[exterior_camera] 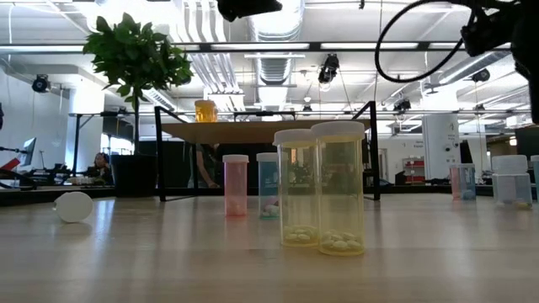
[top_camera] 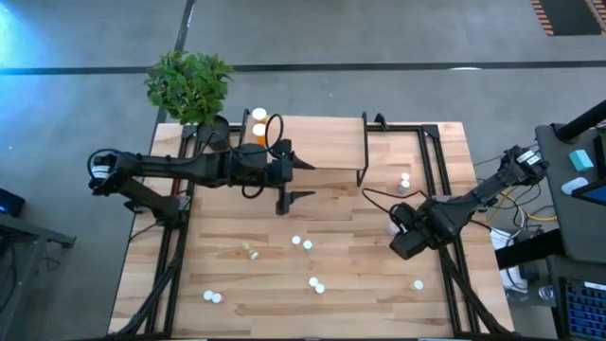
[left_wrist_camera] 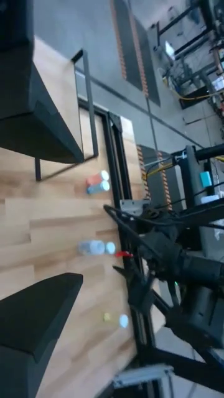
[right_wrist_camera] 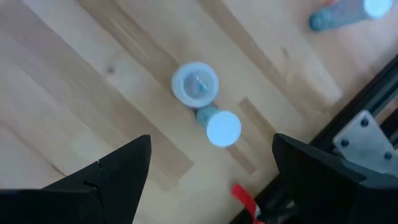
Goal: Pick and place medicine bottles onto shelf by color
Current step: Put the transparent pill bottle on the shelf
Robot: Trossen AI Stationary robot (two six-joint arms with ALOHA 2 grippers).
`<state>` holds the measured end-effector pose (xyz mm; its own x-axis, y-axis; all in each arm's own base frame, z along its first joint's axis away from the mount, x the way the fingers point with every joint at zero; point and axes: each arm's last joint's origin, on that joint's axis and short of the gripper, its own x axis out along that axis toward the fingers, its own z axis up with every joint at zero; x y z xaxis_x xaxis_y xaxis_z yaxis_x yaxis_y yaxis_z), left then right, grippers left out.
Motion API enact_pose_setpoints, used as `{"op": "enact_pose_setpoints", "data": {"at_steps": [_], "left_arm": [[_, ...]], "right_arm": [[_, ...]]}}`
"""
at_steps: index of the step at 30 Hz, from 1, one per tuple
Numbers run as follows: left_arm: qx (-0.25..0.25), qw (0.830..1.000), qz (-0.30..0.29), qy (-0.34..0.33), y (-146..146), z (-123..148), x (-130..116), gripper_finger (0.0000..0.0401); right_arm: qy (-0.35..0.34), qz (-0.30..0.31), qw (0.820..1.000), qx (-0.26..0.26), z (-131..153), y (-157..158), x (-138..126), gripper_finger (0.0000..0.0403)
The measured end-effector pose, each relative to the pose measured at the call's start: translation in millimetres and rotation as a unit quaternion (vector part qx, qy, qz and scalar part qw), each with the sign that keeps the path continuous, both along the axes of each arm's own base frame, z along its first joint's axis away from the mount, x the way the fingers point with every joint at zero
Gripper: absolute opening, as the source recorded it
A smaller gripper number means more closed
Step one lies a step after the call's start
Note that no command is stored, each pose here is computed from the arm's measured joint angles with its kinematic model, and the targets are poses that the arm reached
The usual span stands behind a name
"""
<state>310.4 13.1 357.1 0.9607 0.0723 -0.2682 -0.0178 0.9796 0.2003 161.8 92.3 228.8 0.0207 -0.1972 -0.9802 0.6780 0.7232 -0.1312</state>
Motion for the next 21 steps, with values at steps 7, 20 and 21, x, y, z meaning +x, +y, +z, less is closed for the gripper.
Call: {"op": "enact_pose_setpoints", "data": {"at_steps": [7,20,21], "left_arm": [[0.066,0.998,-0.003,0.008,16.3,-1.1,-1.0,0.0286],[0.07,0.997,-0.033,0.009,27.8,-14.0,30.1,0.0286],[0.056,0.998,-0.03,0.004,27.4,-13.0,34.8,0.0286]], "right_arm": [[-0.003,-0.078,0.997,-0.01,-3.2,4.6,7.9,0.0325],[0.022,0.043,0.998,-0.028,-3.4,12.9,22.7,0.0325],[0.02,0.053,0.998,-0.026,-2.6,12.9,22.7,0.0325]]}}
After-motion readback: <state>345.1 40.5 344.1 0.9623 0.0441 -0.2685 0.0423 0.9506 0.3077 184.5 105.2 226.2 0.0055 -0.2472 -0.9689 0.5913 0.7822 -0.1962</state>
